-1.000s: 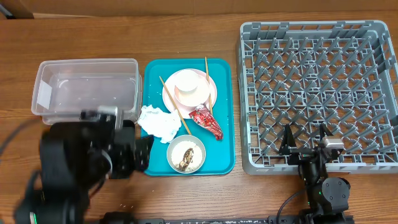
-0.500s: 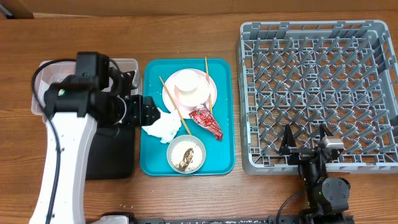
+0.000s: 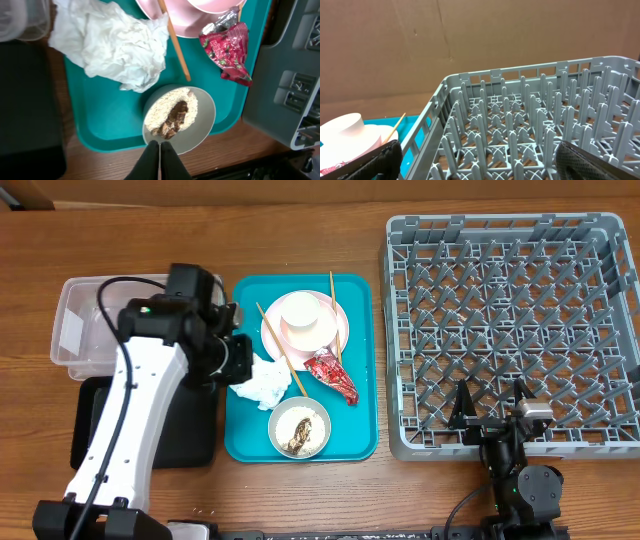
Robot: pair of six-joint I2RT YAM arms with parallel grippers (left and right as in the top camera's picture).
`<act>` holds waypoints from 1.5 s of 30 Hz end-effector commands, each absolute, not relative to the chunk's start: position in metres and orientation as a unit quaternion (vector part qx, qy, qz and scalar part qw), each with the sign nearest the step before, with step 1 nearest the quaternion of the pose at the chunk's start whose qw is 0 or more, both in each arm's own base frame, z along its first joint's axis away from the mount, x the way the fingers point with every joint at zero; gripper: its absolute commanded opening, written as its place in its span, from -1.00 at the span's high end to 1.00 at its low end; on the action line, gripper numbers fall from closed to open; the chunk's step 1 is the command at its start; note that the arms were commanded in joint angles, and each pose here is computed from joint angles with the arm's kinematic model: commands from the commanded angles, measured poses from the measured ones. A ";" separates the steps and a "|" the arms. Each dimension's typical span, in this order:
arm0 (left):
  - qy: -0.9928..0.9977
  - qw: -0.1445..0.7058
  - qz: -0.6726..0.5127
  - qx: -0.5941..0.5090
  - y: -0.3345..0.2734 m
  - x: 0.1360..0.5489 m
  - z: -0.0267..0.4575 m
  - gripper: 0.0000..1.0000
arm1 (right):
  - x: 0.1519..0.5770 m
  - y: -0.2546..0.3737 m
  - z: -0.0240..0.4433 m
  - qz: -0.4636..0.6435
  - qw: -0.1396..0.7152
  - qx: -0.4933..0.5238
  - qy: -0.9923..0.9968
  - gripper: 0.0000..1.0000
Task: Sort waste into correct bins and load items into the dishwasher
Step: 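Reach the left gripper to the white tissue and grasp it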
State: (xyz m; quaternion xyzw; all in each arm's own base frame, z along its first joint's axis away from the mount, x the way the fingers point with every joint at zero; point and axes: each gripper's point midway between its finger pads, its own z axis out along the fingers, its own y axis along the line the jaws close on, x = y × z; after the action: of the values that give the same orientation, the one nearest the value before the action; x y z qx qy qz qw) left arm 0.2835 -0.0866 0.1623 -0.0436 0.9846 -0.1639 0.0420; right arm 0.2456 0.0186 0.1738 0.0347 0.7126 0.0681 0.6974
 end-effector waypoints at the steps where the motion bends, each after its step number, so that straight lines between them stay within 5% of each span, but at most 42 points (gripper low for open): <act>1: 0.984 0.044 -0.164 -0.047 -0.092 0.286 0.160 0.89 | 0.246 0.017 0.172 0.064 0.699 0.035 0.711 -1.00; 4: 0.984 0.057 -0.165 -0.045 -0.093 0.292 0.161 0.65 | 0.246 0.017 0.172 0.064 0.699 0.035 0.711 -0.99; 7: 0.982 0.064 -0.168 -0.061 -0.094 0.296 0.161 0.10 | 0.246 0.017 0.172 0.064 0.699 0.035 0.711 -1.00; 10: 0.982 0.066 -0.165 -0.068 -0.095 0.298 0.161 -0.07 | 0.246 0.017 0.172 0.064 0.699 0.035 0.711 -1.00; 27: 0.986 0.105 0.017 -0.126 -0.091 0.301 0.140 -0.08 | 0.246 0.017 0.172 0.064 0.699 0.035 0.711 -1.00; 45: 0.991 -0.039 0.049 -0.116 -0.106 0.298 0.042 -0.43 | 0.246 0.017 0.172 0.064 0.699 0.035 0.711 -1.00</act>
State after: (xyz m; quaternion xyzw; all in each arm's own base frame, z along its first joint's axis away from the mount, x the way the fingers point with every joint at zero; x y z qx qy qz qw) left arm 0.3027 -0.1035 0.0553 -0.1261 0.9908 0.0476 -0.0150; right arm 0.2456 0.0186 0.1738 0.0346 0.7126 0.0680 0.6974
